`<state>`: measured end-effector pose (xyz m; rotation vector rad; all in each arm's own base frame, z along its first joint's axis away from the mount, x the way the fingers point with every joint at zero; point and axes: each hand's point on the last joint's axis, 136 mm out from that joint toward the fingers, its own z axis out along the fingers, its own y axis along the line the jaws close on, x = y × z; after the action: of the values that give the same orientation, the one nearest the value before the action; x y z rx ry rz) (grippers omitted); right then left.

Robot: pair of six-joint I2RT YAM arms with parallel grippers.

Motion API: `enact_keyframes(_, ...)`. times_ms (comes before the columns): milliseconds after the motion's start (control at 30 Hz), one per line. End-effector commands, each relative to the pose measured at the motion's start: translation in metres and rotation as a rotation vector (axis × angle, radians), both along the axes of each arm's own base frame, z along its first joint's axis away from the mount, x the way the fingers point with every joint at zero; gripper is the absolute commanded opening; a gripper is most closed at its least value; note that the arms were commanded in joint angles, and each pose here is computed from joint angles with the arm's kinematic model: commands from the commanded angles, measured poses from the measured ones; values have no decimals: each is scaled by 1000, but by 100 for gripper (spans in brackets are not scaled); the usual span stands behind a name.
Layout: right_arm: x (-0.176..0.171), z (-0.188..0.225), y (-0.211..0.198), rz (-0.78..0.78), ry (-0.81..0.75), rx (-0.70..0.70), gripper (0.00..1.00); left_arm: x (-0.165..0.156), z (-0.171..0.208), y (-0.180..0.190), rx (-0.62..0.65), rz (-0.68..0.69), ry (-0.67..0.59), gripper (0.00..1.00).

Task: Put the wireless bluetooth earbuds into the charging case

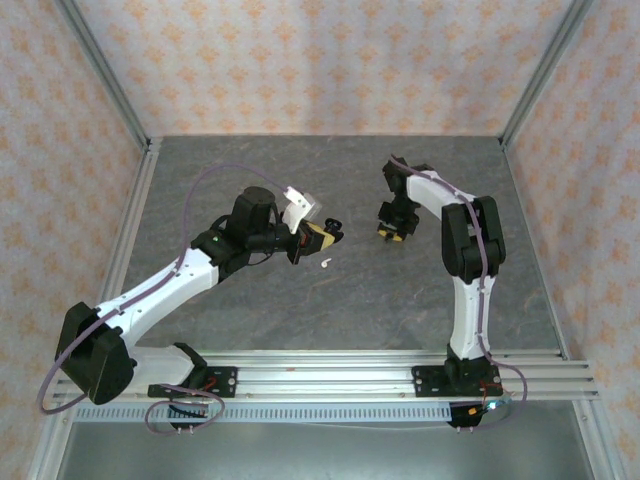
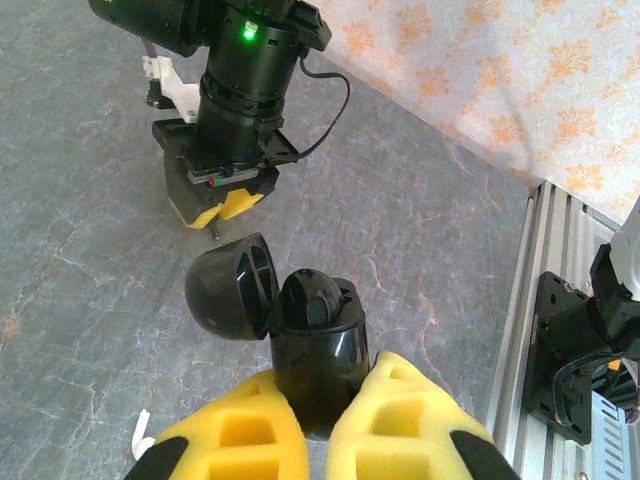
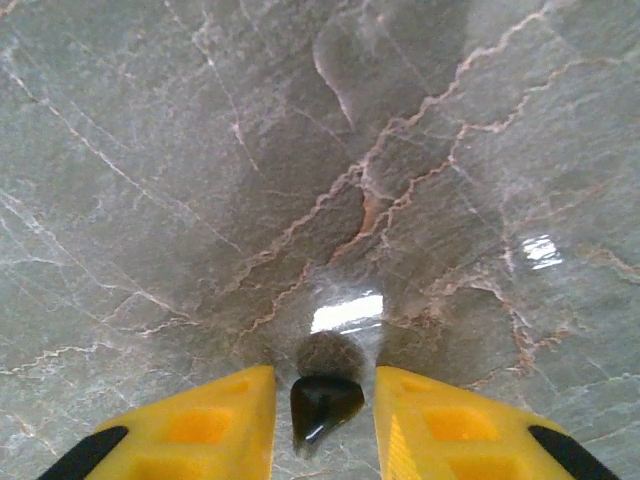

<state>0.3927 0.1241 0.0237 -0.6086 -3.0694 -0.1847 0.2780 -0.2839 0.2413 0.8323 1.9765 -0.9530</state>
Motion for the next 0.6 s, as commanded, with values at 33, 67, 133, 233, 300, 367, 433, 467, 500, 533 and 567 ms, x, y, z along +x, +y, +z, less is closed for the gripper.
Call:
enact_keyframes(33,-2,-6,-4,9,28,-24,27,-3,16,-2,-26,-27,-51,0)
enact_keyframes(67,-2,-5,-4,10,30,-24,25,-3,16,-1,-27,-25,-54,0)
enact_keyframes(133,-4,-5,-4,15,36,-24,23,-4,14,0,-26,-22,-55,0)
enact_keyframes(233,-6,-2,-5,22,43,-23,19,-5,14,1,-26,-16,-58,0)
enact_keyframes(300,-8,2,-3,24,42,-15,16,-6,13,3,-24,-8,-62,0)
enact_keyframes(367,-9,8,-2,21,35,-3,15,-7,13,7,-23,3,-70,0)
enact_keyframes(433,-10,17,0,17,25,7,14,-8,12,10,-23,13,-81,0)
enact_keyframes(467,-11,21,0,18,19,9,14,-8,11,11,-24,19,-84,0)
enact_keyframes(500,-12,26,1,20,10,11,13,-8,10,13,-24,26,-88,0)
enact_keyframes(533,-13,31,2,23,3,12,13,-8,11,15,-26,35,-96,0)
enact_keyframes(567,-15,35,2,29,-4,13,13,-8,10,16,-28,44,-100,0)
